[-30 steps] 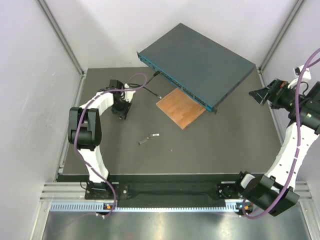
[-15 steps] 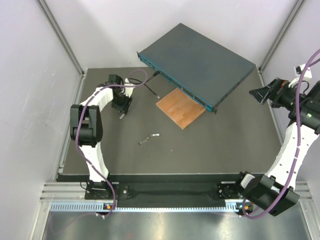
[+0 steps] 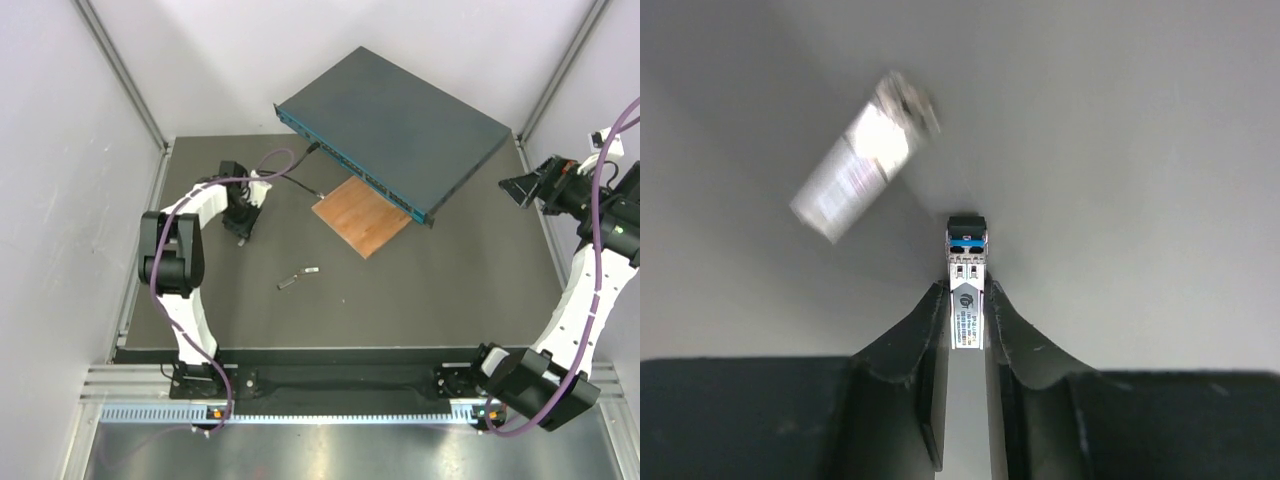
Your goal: Insert the plug into the switch port
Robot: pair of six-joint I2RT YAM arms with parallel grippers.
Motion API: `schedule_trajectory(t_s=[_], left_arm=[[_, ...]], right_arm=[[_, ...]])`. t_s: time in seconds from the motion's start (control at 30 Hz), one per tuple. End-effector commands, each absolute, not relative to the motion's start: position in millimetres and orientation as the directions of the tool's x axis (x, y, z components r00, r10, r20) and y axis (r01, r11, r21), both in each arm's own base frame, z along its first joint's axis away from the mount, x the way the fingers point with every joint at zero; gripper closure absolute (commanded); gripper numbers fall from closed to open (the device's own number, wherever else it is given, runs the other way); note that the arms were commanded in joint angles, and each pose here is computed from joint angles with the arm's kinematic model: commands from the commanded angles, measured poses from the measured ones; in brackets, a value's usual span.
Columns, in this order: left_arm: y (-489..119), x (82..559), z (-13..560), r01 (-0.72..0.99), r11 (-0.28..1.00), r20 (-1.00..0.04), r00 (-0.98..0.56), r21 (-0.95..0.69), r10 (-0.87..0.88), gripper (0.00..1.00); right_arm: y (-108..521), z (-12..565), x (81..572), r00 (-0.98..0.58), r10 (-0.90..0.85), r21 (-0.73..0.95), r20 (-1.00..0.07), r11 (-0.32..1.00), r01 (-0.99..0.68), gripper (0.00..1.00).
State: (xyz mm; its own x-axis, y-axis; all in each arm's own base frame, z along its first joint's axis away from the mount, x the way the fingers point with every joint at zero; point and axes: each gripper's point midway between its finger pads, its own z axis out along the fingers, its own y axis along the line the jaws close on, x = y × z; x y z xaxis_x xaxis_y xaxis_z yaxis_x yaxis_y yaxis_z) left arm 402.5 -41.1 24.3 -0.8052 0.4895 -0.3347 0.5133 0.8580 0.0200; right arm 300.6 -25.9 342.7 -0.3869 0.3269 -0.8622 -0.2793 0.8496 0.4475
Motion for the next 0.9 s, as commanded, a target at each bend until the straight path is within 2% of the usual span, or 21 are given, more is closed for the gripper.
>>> schedule_trajectory(t_s=[0.0, 0.07, 0.23, 0.3, 0.43, 0.53, 0.6, 0.63, 0.7, 0.73, 0.83, 0.87], left_arm=[[-34.7, 373.3, 43.2, 0.512, 0.858, -0.313, -0.809, 0.040, 0.498, 0.93], [-33.4, 357.6, 45.3, 0.510, 0.860, -0.291, -0.819, 0.027, 0.494, 1.00], [-35.1, 337.0, 83.5, 0.466, 0.885, -0.350, -0.829, 0.001, 0.437, 1.00], [-43.5, 329.0, 98.9, 0.448, 0.892, -0.379, -0.836, -0.057, 0.396, 1.00], [-74.0, 323.2, 163.6, 0.444, 0.879, -0.563, -0.777, -0.175, 0.281, 1.00], [-102.9, 324.1, 219.1, 0.469, 0.837, -0.701, -0.697, -0.283, 0.153, 1.00], [-117.6, 325.1, 254.2, 0.463, 0.811, -0.747, -0.663, -0.359, 0.047, 1.00], [-125.7, 330.2, 285.9, 0.451, 0.792, -0.785, -0.617, -0.410, -0.055, 1.00], [-129.6, 336.6, 316.2, 0.432, 0.780, -0.811, -0.562, -0.453, -0.160, 1.00], [-129.8, 336.1, 334.7, 0.425, 0.774, -0.827, -0.520, -0.468, -0.214, 1.00], [-134.4, 340.5, 384.4, 0.426, 0.713, -0.822, -0.406, -0.557, -0.400, 1.00], [-132.7, 344.0, 390.2, 0.410, 0.702, -0.808, -0.383, -0.582, -0.447, 1.00]], right_arm=[[-22.2, 370.8, 304.6, -0.318, 0.277, 0.381, -0.907, 0.859, -0.342, 0.00], [-20.9, 371.4, 306.1, -0.317, 0.278, 0.384, -0.907, 0.855, -0.348, 0.00], [-14.6, 379.3, 307.7, -0.302, 0.262, 0.366, -0.917, 0.852, -0.374, 0.00], [-12.9, 383.6, 308.9, -0.295, 0.253, 0.356, -0.922, 0.853, -0.381, 0.00], [5.7, 394.7, 313.2, -0.271, 0.193, 0.298, -0.943, 0.854, -0.428, 0.01], [35.0, 406.0, 318.8, -0.230, 0.107, 0.210, -0.967, 0.847, -0.488, 0.03], [51.2, 415.1, 323.3, -0.194, 0.051, 0.145, -0.980, 0.848, -0.510, 0.05], [76.4, 421.2, 322.2, -0.164, 0.004, 0.099, -0.986, 0.812, -0.575, 0.06], [98.2, 428.3, 323.4, -0.132, -0.028, 0.058, -0.991, 0.790, -0.610, 0.08], [129.0, 430.7, 316.0, -0.119, -0.048, 0.046, -0.992, 0.733, -0.678, 0.09], [168.4, 437.7, 314.7, -0.080, -0.072, 0.012, -0.994, 0.667, -0.745, 0.14], [197.8, 436.7, 305.5, -0.066, -0.086, 0.001, -0.994, 0.604, -0.797, 0.17]])
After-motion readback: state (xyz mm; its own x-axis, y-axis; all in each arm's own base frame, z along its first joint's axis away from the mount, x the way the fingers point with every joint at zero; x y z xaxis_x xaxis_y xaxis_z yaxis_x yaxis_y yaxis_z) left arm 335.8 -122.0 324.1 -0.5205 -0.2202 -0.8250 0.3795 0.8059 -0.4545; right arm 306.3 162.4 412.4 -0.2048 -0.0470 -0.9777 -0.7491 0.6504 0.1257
